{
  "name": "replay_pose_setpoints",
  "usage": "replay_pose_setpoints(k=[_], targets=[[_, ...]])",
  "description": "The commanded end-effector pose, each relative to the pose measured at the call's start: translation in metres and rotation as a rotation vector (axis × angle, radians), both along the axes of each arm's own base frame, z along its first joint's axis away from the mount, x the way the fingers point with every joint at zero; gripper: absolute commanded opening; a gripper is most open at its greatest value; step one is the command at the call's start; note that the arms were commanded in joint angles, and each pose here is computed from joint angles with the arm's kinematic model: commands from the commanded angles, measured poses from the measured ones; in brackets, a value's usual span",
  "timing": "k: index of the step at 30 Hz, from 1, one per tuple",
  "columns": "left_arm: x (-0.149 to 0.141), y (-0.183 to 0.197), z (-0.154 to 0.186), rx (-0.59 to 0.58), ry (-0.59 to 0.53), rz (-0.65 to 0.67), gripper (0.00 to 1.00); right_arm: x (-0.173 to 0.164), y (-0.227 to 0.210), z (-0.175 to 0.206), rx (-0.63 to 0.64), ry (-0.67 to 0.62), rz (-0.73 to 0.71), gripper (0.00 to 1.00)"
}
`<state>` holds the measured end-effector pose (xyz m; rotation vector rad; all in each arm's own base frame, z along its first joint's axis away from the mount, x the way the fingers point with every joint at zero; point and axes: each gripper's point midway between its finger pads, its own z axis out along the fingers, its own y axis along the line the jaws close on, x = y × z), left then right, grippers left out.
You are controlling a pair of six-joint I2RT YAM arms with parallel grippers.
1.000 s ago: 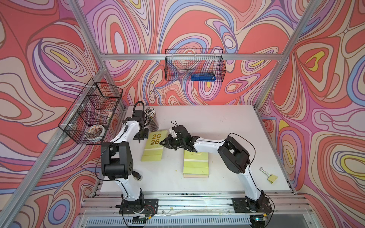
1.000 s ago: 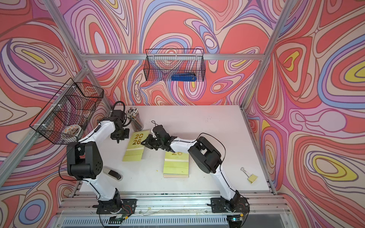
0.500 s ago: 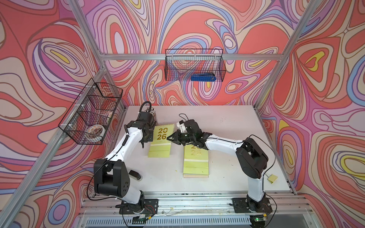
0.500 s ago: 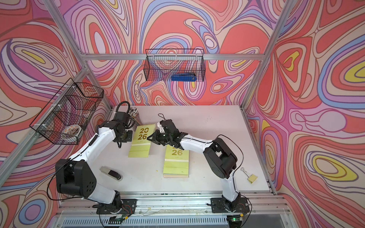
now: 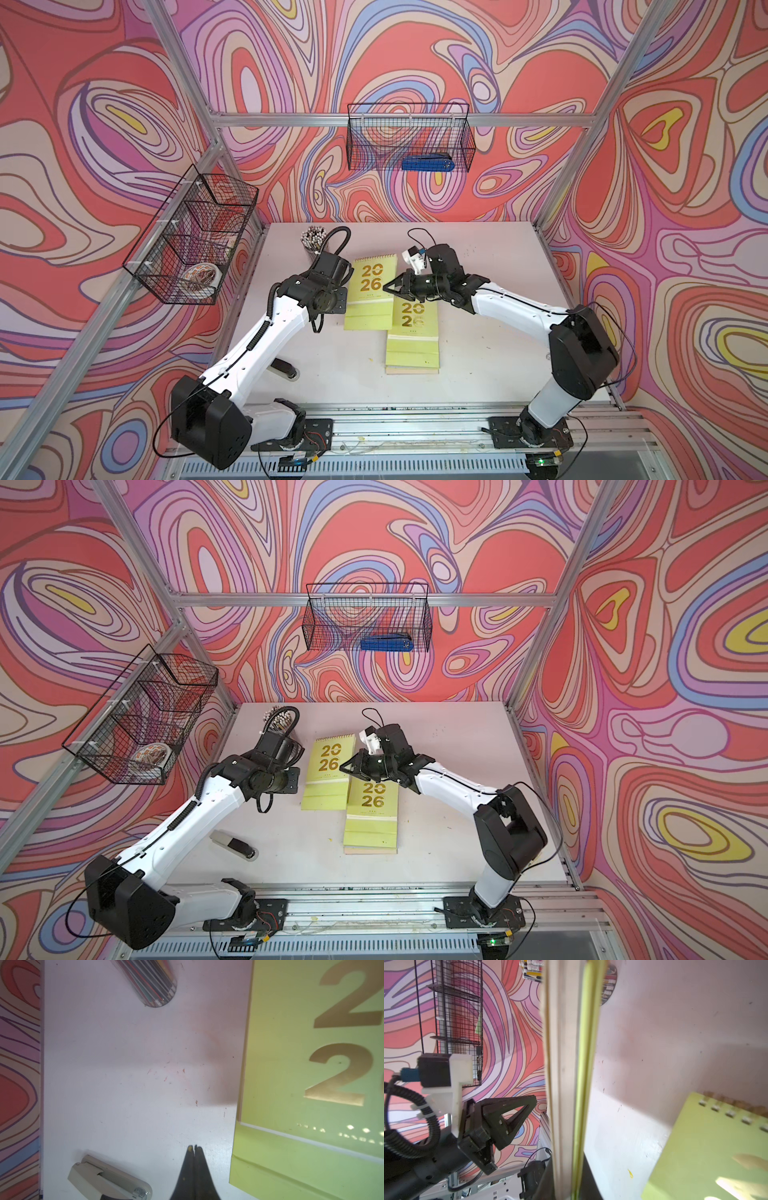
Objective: Stack the calendars
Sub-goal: Place the calendar at the calendar.
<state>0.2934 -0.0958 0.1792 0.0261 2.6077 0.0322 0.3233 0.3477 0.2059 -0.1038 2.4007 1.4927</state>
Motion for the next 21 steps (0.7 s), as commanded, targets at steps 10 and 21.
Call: replay_pose_setpoints(k=[10,21], targets=[[-0.012,-0.067,-0.027,-0.262,0.004,-0.027,0.0,-0.055,-0.063,0.004,0.076,-0.008,0.127,0.0],[-0.013,-0.094,-0.066,-0.315,0.074,-0.035,0.0,-0.071,-0.099,-0.024,0.045,0.032,0.09,0.0]])
